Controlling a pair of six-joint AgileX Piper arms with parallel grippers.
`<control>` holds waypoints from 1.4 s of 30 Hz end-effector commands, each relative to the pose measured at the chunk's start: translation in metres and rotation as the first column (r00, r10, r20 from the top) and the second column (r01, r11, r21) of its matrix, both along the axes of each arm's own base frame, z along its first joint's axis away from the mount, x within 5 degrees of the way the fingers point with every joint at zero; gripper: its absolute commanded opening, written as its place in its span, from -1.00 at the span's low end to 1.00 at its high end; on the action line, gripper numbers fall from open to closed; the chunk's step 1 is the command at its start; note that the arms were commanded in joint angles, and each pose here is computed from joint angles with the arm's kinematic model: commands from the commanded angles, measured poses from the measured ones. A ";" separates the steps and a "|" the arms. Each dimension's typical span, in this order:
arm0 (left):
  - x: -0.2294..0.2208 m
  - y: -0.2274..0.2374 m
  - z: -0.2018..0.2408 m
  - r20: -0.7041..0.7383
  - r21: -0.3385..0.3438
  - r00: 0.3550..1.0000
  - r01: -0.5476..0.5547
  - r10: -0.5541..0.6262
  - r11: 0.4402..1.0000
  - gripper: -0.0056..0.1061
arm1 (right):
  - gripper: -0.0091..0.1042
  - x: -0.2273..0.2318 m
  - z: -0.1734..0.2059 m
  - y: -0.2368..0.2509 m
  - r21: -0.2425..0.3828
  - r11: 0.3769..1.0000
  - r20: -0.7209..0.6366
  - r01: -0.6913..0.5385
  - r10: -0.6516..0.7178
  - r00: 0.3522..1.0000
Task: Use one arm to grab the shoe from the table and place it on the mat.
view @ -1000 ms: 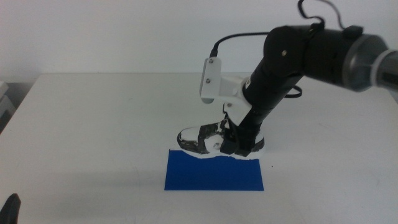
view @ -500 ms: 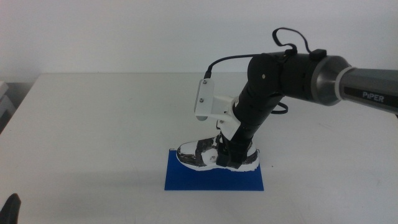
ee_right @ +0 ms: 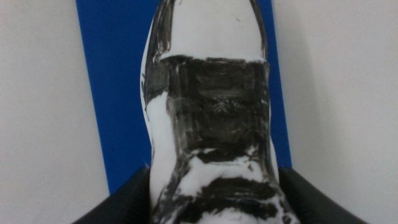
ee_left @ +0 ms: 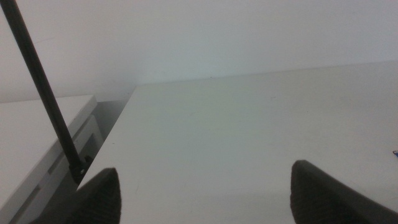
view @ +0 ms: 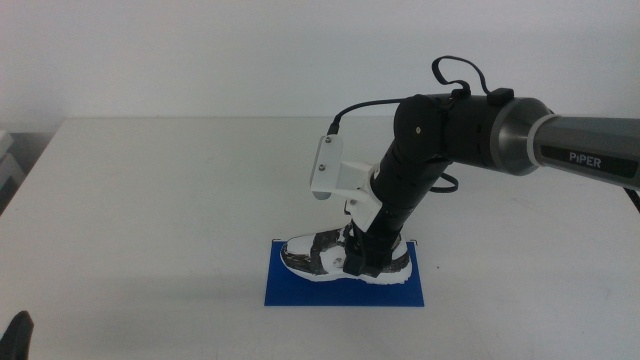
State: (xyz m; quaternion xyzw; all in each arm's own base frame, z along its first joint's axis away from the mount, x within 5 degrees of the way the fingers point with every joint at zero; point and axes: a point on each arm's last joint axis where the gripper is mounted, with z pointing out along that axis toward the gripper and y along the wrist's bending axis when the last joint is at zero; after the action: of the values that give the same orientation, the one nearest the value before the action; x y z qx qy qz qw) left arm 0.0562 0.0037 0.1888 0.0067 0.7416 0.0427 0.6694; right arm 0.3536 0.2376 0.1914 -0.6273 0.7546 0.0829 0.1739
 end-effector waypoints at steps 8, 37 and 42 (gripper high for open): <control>-0.001 -0.001 0.007 0.100 -0.008 0.995 0.015 -0.014 1.000 0.77 | -0.65 -0.002 0.034 0.004 0.091 0.996 0.064 0.020 -0.025 0.998; -0.001 -0.001 0.007 0.100 -0.008 0.995 0.015 -0.014 1.000 0.77 | 0.22 -0.027 0.138 -0.035 0.288 0.943 0.143 0.169 -0.216 0.966; -0.001 -0.001 0.007 0.100 -0.008 0.995 0.015 -0.014 1.000 0.77 | 0.22 -0.057 0.193 -0.061 0.358 0.913 0.224 0.197 -0.288 0.931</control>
State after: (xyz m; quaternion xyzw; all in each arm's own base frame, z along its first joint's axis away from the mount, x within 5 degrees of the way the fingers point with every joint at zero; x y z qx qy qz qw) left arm 0.0562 0.0037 0.1888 0.0067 0.7416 0.0427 0.6694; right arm 0.3124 0.1900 0.3428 -0.5162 0.7851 0.1066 0.3252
